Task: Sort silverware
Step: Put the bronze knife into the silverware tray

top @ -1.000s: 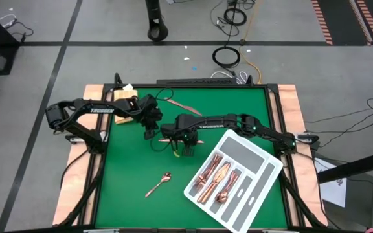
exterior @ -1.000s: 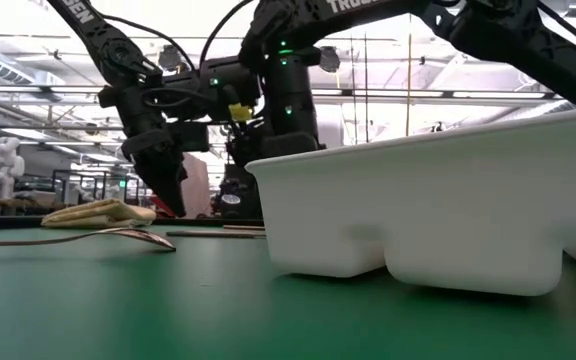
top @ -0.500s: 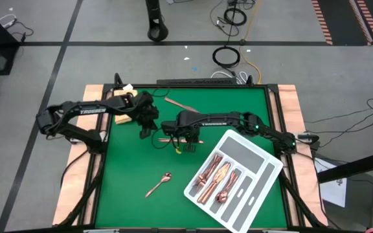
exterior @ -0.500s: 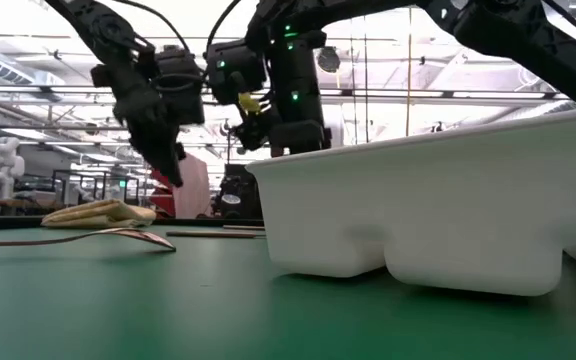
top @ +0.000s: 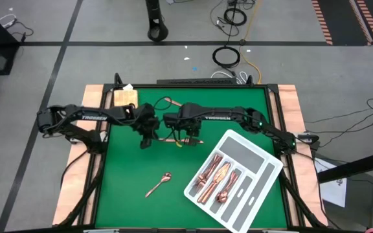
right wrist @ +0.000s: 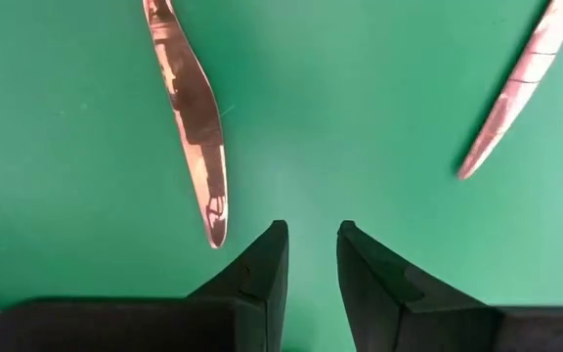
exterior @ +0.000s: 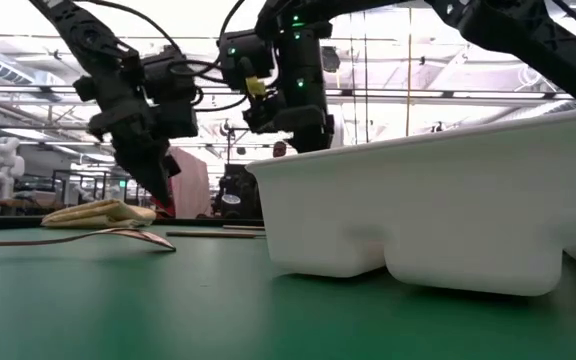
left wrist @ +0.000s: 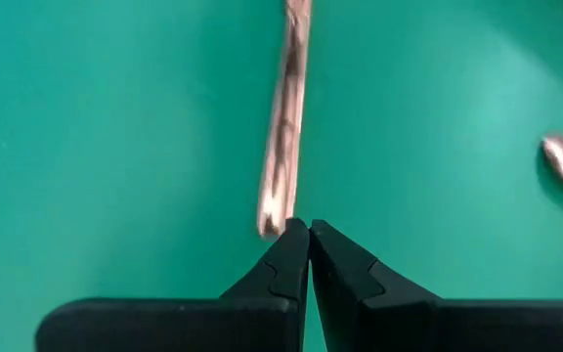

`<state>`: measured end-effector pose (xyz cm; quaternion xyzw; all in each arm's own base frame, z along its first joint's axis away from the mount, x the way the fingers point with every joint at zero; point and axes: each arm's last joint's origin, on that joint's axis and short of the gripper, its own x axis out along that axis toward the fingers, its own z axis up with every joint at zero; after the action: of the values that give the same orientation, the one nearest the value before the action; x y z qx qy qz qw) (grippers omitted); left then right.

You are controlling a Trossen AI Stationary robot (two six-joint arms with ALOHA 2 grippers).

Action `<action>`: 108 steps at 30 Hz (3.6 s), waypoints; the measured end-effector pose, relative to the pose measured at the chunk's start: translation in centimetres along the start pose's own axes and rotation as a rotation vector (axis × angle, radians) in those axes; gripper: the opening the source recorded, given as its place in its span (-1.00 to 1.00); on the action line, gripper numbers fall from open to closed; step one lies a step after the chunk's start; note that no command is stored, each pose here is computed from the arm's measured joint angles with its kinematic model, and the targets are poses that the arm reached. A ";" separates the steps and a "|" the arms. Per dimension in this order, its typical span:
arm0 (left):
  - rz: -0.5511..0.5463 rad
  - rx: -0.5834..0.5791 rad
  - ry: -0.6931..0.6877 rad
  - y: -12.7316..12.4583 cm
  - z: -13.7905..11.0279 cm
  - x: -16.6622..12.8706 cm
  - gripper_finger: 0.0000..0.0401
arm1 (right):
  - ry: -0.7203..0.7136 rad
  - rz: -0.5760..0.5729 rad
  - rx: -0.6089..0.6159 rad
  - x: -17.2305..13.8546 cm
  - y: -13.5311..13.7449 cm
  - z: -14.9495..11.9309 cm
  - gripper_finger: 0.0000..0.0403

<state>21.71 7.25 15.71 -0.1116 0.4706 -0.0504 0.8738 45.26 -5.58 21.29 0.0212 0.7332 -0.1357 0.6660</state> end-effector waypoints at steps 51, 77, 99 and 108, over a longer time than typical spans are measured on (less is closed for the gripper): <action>0.015 -0.044 0.016 0.7 -0.8 3.7 -0.92 | -0.065 0.098 0.017 2.5 -0.5 0.7 0.12; 0.121 -0.009 -0.051 2.5 -0.2 3.9 -0.96 | -0.054 0.090 -0.028 2.7 -0.4 0.6 0.09; 0.125 0.006 -0.019 2.6 -0.6 4.2 -0.96 | -0.181 0.159 -0.167 3.3 -4.0 1.9 0.09; 0.140 0.014 -0.015 2.7 -0.6 4.2 -0.96 | -0.102 0.228 -0.256 5.4 -2.5 1.2 0.09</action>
<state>23.48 8.91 11.29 -0.0729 0.4703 0.0084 0.8794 45.34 -9.05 16.36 0.0125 0.7026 0.0341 0.7107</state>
